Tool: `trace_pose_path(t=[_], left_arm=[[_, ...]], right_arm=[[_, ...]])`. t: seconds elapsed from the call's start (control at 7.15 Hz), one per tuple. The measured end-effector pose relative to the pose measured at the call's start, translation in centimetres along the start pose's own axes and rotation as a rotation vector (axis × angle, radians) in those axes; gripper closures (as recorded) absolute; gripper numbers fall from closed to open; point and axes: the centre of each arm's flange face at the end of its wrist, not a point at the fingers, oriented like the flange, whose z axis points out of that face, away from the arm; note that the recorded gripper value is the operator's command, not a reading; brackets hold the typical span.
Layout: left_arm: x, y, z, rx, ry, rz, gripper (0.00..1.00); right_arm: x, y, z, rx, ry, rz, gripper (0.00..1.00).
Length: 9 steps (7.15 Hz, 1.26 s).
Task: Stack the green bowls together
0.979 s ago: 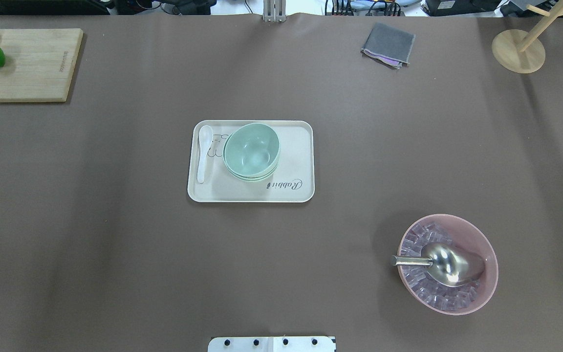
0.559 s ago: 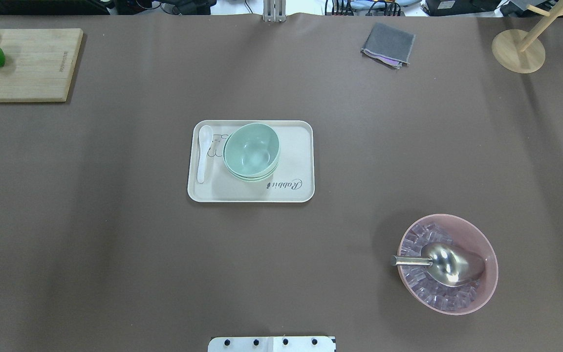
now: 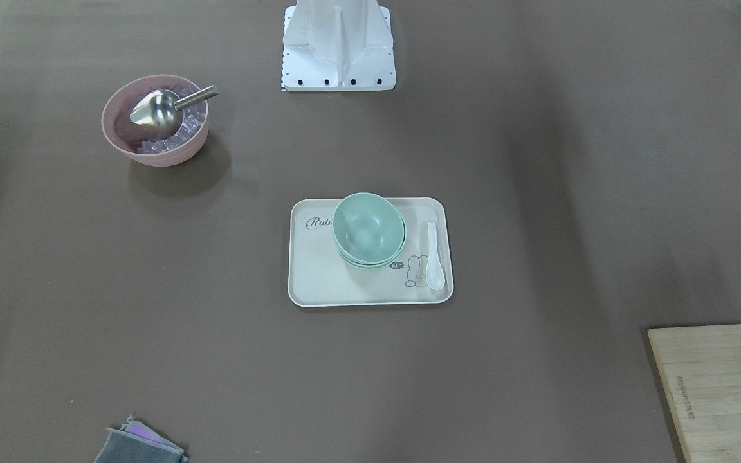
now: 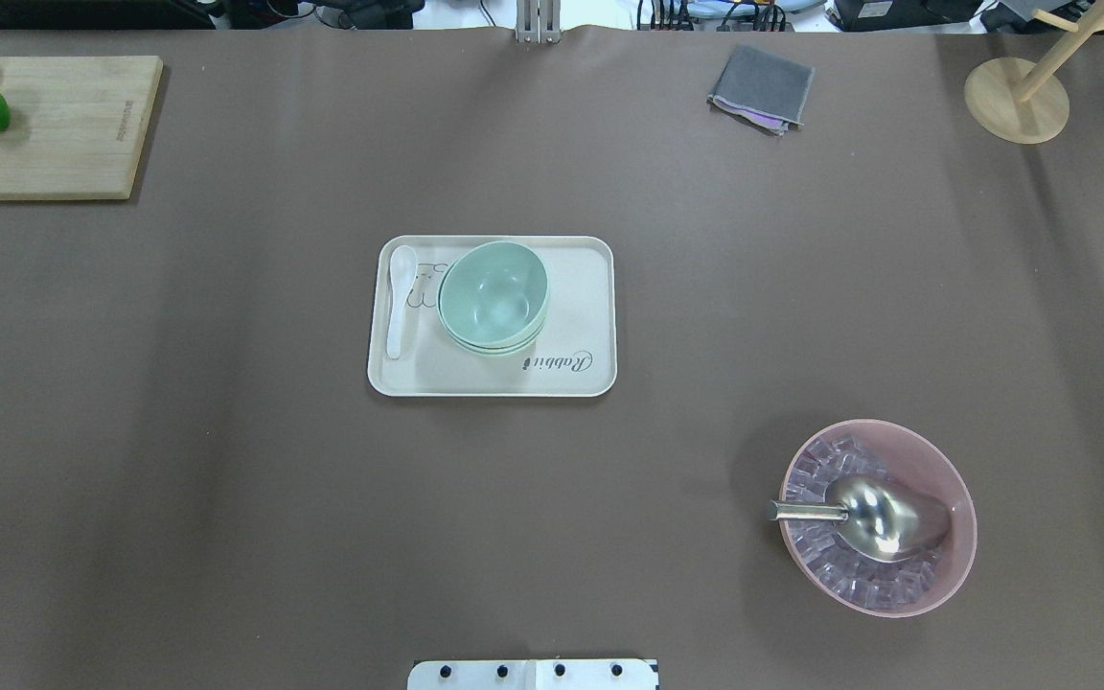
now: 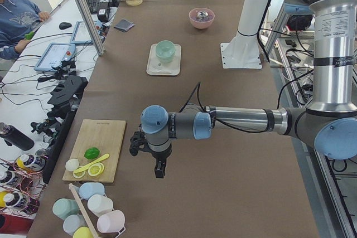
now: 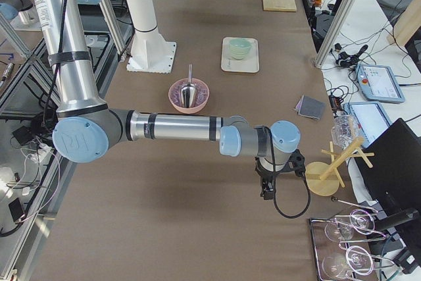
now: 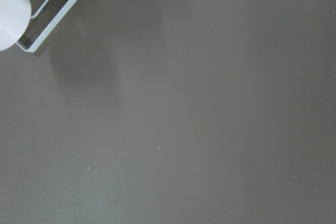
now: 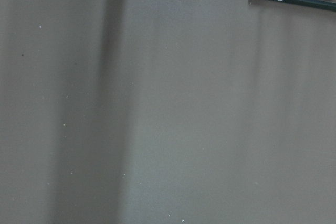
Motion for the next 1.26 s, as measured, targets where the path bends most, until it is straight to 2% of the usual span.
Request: trace_pose_path(t=[0.7,1.26], left_arm=[[-0.11,0.04,0.16,-0.003,0.003,-0.004,0.02],[-0.13,-0.08,0.23,-0.003,0.005,-0.002,0.02]], right_arm=[[0.32,-0.06,-0.65,-0.039,-0.004,0.095,0.0],[0.38,-0.12,-0.76,-0.04,0.004,0.104,0.0]])
